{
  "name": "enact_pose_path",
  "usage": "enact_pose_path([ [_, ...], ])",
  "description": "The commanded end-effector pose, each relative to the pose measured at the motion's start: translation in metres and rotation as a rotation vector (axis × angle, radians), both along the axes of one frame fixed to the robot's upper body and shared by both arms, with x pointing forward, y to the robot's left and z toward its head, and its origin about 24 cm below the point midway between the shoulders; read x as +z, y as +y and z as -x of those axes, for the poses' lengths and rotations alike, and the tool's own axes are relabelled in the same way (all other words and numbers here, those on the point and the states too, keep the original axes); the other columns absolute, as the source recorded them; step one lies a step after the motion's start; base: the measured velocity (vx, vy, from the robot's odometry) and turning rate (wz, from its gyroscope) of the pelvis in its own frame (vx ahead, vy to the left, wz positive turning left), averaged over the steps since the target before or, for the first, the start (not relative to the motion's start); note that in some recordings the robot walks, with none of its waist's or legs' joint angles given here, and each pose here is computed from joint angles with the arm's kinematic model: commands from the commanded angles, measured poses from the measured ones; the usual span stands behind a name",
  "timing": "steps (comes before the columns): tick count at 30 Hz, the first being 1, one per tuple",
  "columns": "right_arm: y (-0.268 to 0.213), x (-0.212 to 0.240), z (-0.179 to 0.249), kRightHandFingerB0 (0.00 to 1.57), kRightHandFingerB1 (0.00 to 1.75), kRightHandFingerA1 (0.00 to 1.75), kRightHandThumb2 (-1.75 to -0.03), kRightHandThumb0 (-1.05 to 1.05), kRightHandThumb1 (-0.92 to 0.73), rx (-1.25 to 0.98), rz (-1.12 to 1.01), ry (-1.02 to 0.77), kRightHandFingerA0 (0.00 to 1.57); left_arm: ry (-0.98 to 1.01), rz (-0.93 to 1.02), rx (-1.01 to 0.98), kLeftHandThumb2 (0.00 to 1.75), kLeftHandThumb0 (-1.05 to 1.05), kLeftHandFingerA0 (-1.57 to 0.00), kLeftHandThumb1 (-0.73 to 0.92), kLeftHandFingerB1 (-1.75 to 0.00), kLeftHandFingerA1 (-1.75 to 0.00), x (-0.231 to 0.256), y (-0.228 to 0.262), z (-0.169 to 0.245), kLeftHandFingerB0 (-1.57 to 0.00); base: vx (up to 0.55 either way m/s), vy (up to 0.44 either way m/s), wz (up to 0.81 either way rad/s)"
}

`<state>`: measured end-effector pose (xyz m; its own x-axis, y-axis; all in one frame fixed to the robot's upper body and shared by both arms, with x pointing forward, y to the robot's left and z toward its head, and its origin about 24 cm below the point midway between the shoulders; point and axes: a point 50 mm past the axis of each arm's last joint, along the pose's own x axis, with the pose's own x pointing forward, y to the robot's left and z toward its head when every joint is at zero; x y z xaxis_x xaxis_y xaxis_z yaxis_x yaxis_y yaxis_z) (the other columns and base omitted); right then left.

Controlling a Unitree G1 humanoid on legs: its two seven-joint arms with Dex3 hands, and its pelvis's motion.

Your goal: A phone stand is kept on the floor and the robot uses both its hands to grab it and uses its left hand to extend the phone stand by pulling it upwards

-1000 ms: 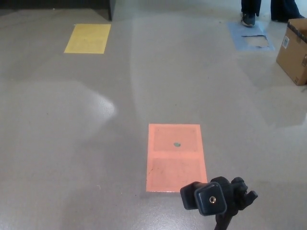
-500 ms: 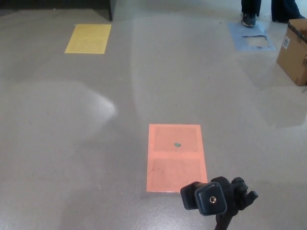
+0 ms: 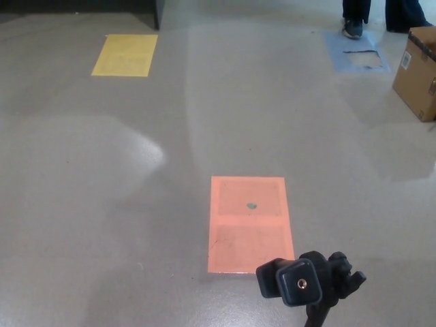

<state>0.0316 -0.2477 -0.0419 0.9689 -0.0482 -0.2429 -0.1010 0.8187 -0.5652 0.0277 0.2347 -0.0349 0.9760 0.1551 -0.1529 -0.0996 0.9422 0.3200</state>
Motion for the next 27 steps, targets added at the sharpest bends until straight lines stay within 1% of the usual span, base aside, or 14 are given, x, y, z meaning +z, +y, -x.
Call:
enact_pose_path([
  [1,-0.0057,0.0071,0.0055,0.0,0.0,0.01,-0.95,-0.97,-0.58,0.04,0.014,-0.034,0.02,-0.098,-0.063,-0.109,1.06,-0.84,-0.05,0.69,-0.35,-0.42,0.0122,0.0027,0.001,0.0,0.0,0.0,0.0],
  [4,-0.0064,0.0067,0.0056,0.0,0.01,0.05,-0.94,-0.95,-0.56,0.035,0.024,-0.043,0.04,-0.102,-0.066,-0.104,1.06,-0.84,-0.1,0.68,-0.37,-0.44,0.01,0.004,0.0008,0.0,0.0,0.0,0.0],
  [5,-0.0059,0.0072,0.0058,0.0,0.0,0.0,-0.93,-0.97,-0.57,0.036,0.014,-0.046,0.02,-0.108,-0.064,-0.103,1.05,-0.38,0.0,0.44,-0.48,-0.49,0.0102,0.004,0.0005,0.0,0.0,0.0,0.0],
  [6,-0.0055,0.007,0.0063,0.0,0.0,0.0,-0.93,-0.97,-0.57,0.036,-0.003,-0.037,0.02,-0.116,-0.064,-0.104,1.05,-0.38,0.0,0.44,-0.48,-0.49,0.0105,0.0039,0.0001,0.0,0.0,0.0,0.0],
  [7,-0.0059,0.007,0.0061,0.0,0.02,0.04,-0.92,-0.93,-0.55,0.034,0.01,-0.042,0.03,-0.119,-0.067,-0.108,1.06,-0.84,-0.14,0.68,-0.38,-0.46,0.0105,0.004,0.0001,-0.01,0.0,0.0,0.0],
  [8,-0.0051,0.0077,0.0051,0.0,0.01,0.05,-0.93,-0.94,-0.56,0.036,0.02,-0.043,0.04,-0.118,-0.068,-0.106,0.68,-0.86,-0.16,0.81,-0.26,-0.3,0.0105,0.0044,0.0007,-0.12,0.0,0.0,0.0],
  [9,-0.0048,0.0072,0.0054,0.0,0.03,0.04,-0.92,-0.92,-0.55,0.034,0.001,-0.034,0.02,-0.11,-0.068,-0.107,1.06,-0.83,-0.06,0.68,-0.37,-0.42,0.0101,0.0045,0.0015,0.0,0.0,0.0,0.0],
  [11,-0.0051,0.0066,0.005,0.0,0.0,0.08,-0.9,-0.9,-0.53,0.034,-0.001,-0.035,0.03,-0.11,-0.069,-0.108,1.07,-0.85,-0.15,0.69,-0.37,-0.47,0.0101,0.0044,0.0013,0.0,0.0,0.0,0.0],
  [14,-0.0057,0.0057,0.0046,0.0,0.0,0.13,-0.88,-0.87,-0.51,0.035,0.012,-0.056,0.06,-0.117,-0.067,-0.112,1.05,-0.8,-0.07,0.67,-0.39,-0.43,0.0103,0.0045,0.001,-0.01,0.0,0.0,0.0],
  [17,-0.0038,0.0062,0.0064,0.0,0.02,0.03,-0.95,-0.95,-0.56,0.034,-0.002,-0.033,0.01,-0.121,-0.072,-0.116,1.06,-0.83,-0.09,0.69,-0.38,-0.44,0.0106,0.0046,0.0013,-0.04,0.0,0.0,0.0],
  [24,-0.0042,0.0059,0.0041,0.0,0.05,0.08,-0.93,-0.9,-0.54,0.042,0.015,-0.042,0.02,-0.12,-0.085,-0.115,1.07,-0.83,-0.08,0.69,-0.38,-0.43,0.0107,0.0047,-0.0008,-0.03,0.0,0.0,0.0],
  [25,-0.0047,0.005,0.0036,0.0,0.0,0.13,-0.86,-0.86,-0.5,0.038,0.008,-0.053,0.08,-0.12,-0.083,-0.115,0.68,-0.81,-0.16,0.86,-0.26,-0.28,0.0104,0.0051,-0.0011,-0.13,0.0,0.0,0.0],
  [26,-0.0053,0.0055,0.003,0.0,0.0,0.08,-0.92,-0.92,-0.55,0.047,0.028,-0.065,0.03,-0.122,-0.083,-0.116,1.06,-0.85,-0.13,0.7,-0.38,-0.45,0.0104,0.005,-0.0013,-0.03,0.0,0.0,0.0],
  [27,-0.005,0.0051,0.0034,0.0,0.06,0.07,-0.94,-0.91,-0.54,0.045,0.025,-0.061,0.01,-0.126,-0.082,-0.116,1.06,-0.37,0.0,0.46,-0.48,-0.49,0.0108,0.0049,-0.0012,0.0,0.0,0.0,0.0],
])
